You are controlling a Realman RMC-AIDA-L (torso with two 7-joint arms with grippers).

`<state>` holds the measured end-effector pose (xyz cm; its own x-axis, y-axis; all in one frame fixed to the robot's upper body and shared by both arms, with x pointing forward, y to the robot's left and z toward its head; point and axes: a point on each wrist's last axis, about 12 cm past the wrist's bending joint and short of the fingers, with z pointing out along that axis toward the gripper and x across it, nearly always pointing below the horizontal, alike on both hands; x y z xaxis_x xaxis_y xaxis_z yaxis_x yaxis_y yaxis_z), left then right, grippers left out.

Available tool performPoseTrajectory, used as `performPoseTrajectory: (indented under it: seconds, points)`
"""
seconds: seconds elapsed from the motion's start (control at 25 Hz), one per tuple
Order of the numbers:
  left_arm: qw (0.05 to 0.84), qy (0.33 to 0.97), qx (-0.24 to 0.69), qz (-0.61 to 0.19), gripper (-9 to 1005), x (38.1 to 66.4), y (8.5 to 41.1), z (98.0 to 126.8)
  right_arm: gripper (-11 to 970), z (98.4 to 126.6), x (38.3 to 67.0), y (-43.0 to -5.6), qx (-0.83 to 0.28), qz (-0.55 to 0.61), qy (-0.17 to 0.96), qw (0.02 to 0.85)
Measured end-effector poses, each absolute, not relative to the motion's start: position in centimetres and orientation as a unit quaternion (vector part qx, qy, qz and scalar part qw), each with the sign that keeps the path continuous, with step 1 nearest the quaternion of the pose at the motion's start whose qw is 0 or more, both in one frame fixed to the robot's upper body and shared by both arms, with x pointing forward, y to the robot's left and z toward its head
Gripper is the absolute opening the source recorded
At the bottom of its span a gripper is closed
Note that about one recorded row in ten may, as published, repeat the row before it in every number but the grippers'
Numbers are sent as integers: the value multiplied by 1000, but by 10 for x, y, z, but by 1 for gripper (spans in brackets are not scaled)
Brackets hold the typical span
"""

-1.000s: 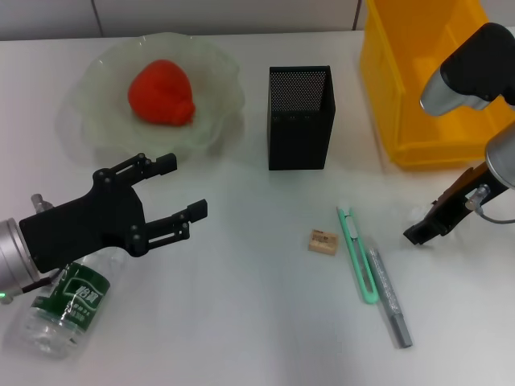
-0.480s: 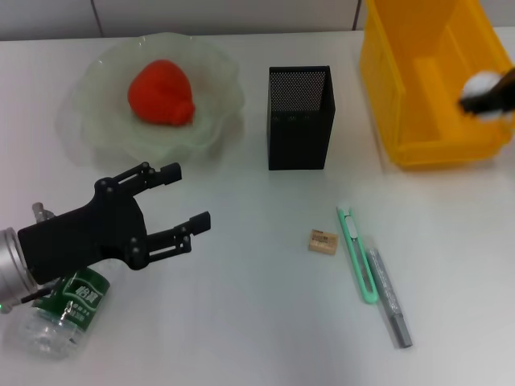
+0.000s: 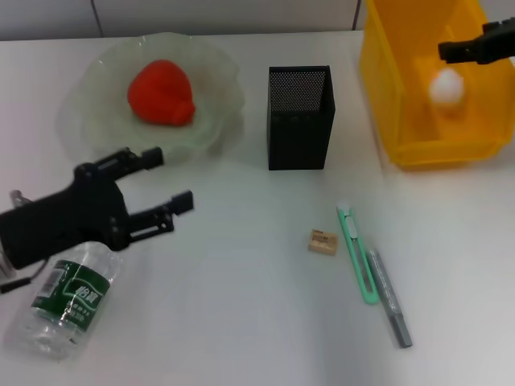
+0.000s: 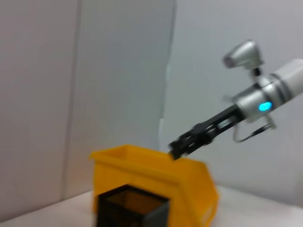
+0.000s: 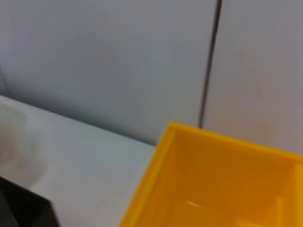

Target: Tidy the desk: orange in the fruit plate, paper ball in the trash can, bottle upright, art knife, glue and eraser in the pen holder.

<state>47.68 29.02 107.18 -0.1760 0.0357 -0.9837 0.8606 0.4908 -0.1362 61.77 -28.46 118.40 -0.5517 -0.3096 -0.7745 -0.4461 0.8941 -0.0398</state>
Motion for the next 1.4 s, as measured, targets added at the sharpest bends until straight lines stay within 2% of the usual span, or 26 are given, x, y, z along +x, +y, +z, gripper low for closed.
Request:
performPoseTrajectory:
  seconds: [0.12, 0.36, 0.64, 0.84, 0.96, 1.12, 1.4]
  points:
    - [526, 709, 327, -337, 814, 483, 294, 1082, 789, 1185, 613, -285, -217, 107, 864, 441]
    - [470, 781, 300, -282, 815, 483, 284, 1109, 831, 1182, 578, -291, -258, 194, 796, 512]
    - [399, 858, 267, -183, 815, 475, 249, 1133, 831, 1136, 519, -294, -332, 326, 661, 589]
    - [355, 893, 246, -124, 814, 482, 226, 1134, 831, 1087, 493, -289, -358, 351, 649, 572]
    - [342, 902, 246, -88, 814, 488, 218, 1131, 831, 1070, 484, -287, -364, 347, 650, 570]
    - [338, 907, 244, -55, 815, 492, 215, 1130, 831, 1060, 479, -285, -355, 357, 658, 560]
    - [322, 914, 241, -51, 808, 494, 218, 1122, 831, 1052, 476, -284, -369, 357, 670, 537]
